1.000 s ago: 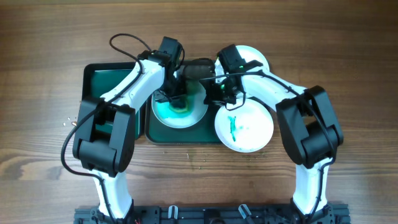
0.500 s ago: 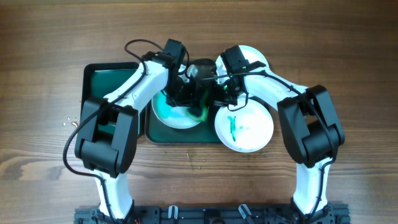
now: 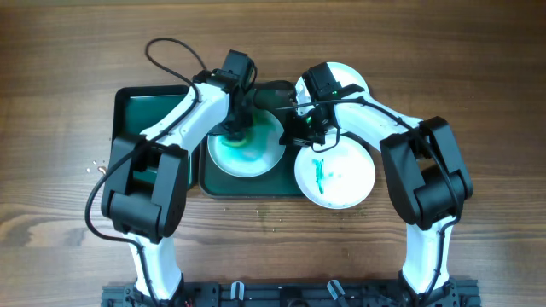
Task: Clean dirty plates on tray and stack at the side
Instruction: 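Scrub the left plate with the sponge while right gripper holds rim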
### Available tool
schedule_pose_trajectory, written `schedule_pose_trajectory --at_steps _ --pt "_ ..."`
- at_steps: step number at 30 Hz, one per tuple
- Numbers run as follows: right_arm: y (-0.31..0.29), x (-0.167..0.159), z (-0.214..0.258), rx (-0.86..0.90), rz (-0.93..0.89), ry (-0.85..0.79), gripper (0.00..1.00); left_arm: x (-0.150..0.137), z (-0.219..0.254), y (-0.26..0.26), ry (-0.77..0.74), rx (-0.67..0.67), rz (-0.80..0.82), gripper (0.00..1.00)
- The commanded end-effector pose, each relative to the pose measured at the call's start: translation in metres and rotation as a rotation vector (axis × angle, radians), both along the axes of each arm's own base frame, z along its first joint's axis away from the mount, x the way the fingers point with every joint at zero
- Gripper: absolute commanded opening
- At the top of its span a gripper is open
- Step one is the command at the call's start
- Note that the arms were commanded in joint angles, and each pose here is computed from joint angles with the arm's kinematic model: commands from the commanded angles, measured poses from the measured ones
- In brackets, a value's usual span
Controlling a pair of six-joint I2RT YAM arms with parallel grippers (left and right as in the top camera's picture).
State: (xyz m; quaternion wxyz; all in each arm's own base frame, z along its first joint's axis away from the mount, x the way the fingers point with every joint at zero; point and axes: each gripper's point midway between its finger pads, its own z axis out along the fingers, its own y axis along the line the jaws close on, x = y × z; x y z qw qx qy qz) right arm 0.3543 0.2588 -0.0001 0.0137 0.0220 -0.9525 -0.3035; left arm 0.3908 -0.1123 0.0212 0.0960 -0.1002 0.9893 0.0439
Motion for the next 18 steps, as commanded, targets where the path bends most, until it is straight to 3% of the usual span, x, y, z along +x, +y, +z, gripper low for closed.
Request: schedule_pose_trajectory --at_steps 1,5,10,12,18 --pt "-0.013 -0.010 -0.024 -0.066 0.002 0.038 0.04 -0.004 0.009 0.042 -0.020 0.171 0.128 0.04" --pt "-0.013 -0.011 -0.024 -0.066 0.002 0.038 0.04 -0.041 -0.001 0.005 0.169 -0.008 0.026 0.04" --pt "-0.013 -0.010 -0.024 -0.064 0.002 0.036 0.04 -0.083 0.009 -0.066 0.352 -0.392 -0.253 0.04" --pt "-0.013 -0.010 -0.024 -0.064 0.002 0.036 0.04 -0.085 0.014 -0.080 0.353 -0.472 -0.304 0.04" --pt "-0.013 -0.011 -0.024 -0.066 0.002 0.039 0.04 -0.062 0.013 -0.090 0.255 -0.498 -0.310 0.04"
